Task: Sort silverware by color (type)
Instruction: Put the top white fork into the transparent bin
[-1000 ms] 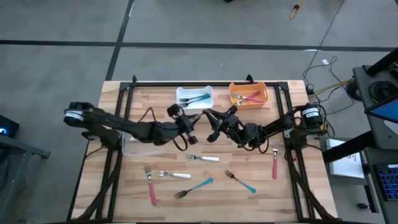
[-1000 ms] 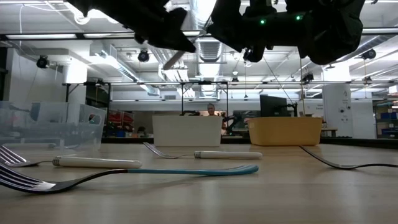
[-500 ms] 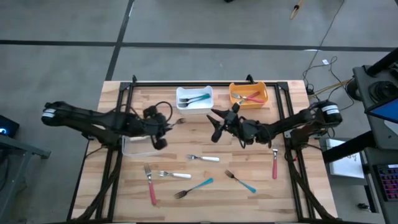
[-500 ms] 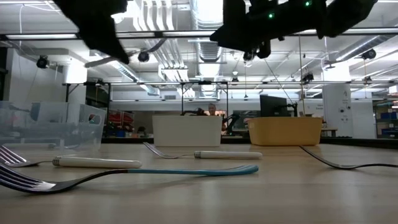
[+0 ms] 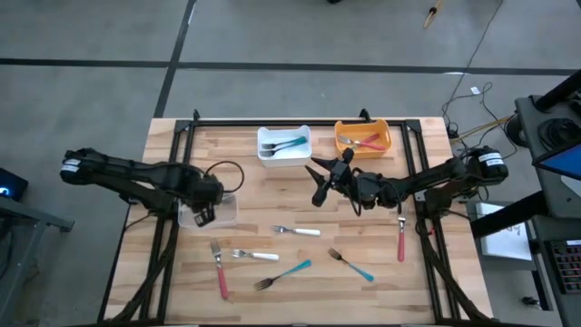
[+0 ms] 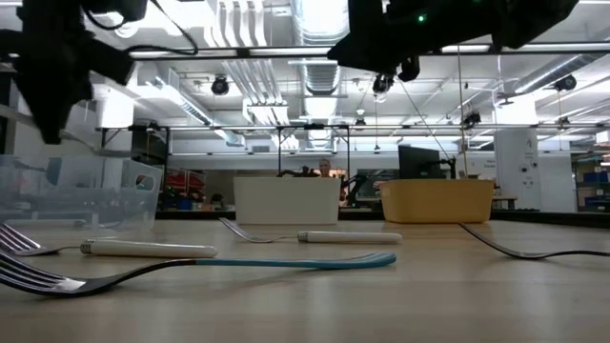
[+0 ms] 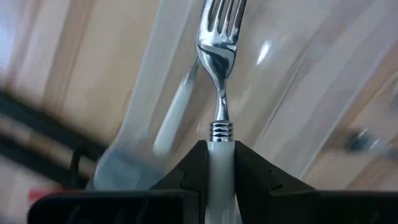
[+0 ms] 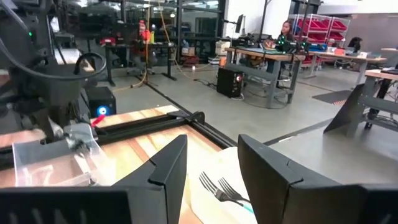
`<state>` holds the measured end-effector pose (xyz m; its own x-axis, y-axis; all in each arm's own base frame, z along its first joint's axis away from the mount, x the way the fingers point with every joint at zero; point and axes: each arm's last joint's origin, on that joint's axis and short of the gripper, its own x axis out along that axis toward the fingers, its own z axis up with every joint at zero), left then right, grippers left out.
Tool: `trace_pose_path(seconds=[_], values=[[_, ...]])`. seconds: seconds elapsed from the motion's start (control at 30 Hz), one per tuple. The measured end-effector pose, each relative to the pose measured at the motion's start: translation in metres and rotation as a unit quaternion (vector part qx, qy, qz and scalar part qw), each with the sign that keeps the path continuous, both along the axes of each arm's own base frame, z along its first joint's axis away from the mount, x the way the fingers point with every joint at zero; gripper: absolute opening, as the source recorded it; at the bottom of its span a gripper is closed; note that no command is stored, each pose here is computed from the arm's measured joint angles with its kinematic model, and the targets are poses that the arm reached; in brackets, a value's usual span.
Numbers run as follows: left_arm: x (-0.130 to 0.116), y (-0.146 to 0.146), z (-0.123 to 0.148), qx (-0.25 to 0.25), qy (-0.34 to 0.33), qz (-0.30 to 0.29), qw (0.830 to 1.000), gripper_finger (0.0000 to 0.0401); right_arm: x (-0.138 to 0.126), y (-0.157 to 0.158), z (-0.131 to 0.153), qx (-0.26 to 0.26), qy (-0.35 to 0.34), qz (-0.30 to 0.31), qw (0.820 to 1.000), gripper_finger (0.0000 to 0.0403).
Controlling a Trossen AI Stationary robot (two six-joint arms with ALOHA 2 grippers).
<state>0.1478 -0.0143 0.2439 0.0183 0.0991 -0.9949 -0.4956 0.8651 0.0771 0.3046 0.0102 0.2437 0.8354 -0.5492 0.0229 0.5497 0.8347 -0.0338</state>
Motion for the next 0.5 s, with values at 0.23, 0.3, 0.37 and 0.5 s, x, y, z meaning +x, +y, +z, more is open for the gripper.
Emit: trace_pose_path(seconds=[0.23,0.3,0.37,0.5], values=[[-0.0049,0.0020,-0.0011,-0.008,0.041,-0.003,0.999,0.0036,0.0012,0.0001,-0.0028,0.002,0.004,0.000,1.000,0.0133],[-0.0049,0.0027,-0.0011,-0.010,0.041,0.000,0.999,0.0036,0.0018,0.0002,-0.0036,0.002,0.004,0.000,1.000,0.0130],[-0.0047,0.0037,-0.0012,-0.010,0.041,0.003,0.999,0.0036,0.0020,0.0002,-0.0043,0.002,0.006,0.000,1.000,0.0127],[-0.0016,0.0055,-0.0040,-0.011,0.041,0.005,0.999,0.0036,0.0025,0.0002,-0.0054,0.002,0.008,0.000,1.000,0.0125]])
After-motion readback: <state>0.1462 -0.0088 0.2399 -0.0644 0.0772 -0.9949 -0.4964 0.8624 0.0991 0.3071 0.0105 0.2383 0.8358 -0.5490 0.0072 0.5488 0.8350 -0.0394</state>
